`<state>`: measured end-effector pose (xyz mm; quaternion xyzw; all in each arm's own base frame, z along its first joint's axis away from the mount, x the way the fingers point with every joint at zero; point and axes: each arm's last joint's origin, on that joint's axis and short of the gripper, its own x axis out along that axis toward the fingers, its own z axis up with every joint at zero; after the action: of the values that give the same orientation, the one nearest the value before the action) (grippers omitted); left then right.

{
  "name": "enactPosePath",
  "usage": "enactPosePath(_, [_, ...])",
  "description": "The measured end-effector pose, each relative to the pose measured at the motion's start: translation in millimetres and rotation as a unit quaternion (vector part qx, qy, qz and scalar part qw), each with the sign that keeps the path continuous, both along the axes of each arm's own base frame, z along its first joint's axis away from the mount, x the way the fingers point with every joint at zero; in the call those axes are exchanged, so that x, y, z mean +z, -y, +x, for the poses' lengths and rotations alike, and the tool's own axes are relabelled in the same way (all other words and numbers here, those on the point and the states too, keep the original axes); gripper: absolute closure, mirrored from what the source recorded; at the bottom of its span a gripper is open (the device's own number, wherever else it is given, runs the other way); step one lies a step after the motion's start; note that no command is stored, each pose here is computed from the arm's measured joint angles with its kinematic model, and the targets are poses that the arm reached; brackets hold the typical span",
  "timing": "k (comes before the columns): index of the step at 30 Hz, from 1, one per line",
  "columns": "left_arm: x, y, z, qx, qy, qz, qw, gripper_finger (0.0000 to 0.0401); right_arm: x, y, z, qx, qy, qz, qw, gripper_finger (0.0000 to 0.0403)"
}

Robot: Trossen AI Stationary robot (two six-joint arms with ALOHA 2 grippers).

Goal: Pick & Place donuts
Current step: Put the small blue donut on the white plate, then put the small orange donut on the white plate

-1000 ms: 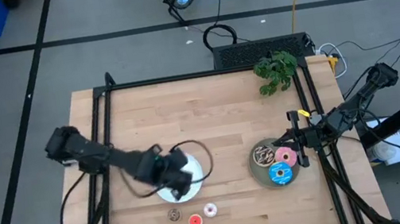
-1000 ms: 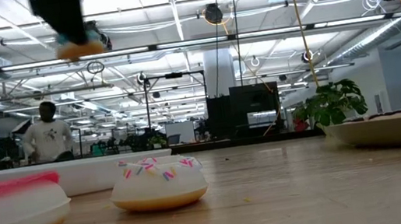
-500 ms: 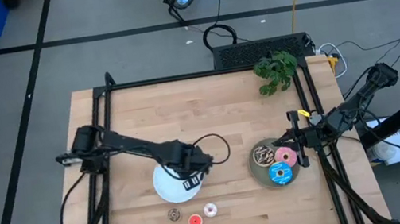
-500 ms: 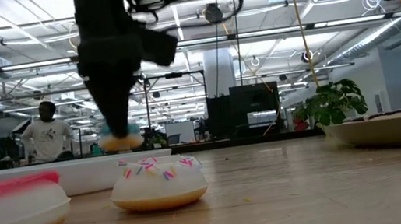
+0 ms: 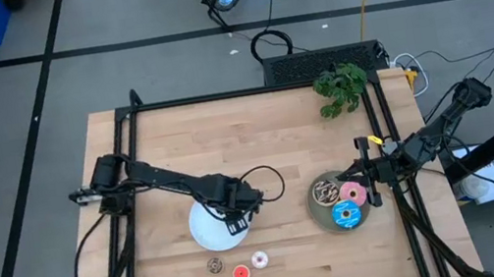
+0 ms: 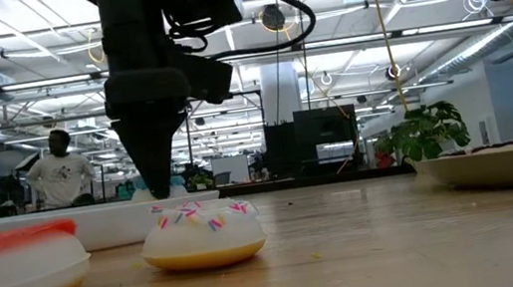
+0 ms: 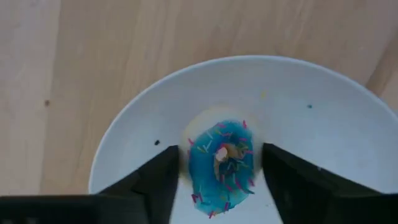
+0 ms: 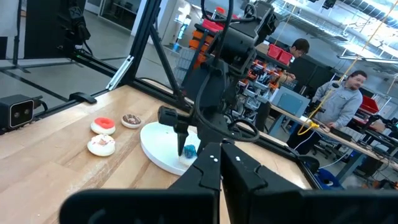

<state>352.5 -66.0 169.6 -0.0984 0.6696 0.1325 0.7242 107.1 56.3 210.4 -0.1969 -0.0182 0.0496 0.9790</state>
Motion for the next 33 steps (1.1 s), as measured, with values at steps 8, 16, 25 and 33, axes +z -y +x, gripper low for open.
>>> enactPosePath(8, [0,-1,0,0.008,0.002,0.011,1.000,0.0091,0,0,0,0.000,0.000,0.000,1.000,0.0403])
enactPosePath(16, [2,-1,-1,0.005,-0.008,0.004,1.000,0.0058,0,0,0,0.000,0.000,0.000,1.000,0.0403])
enactPosePath(25, [64,29,5,0.044,-0.023,-0.059,0.997,0.0062,0,0,0,0.000,-0.001,0.000,1.000,0.0403])
enactPosePath(33, [99,106,-19,0.025,0.009,-0.045,0.999,0.0121,-2,0,0,0.000,-0.008,-0.005,1.000,0.0403])
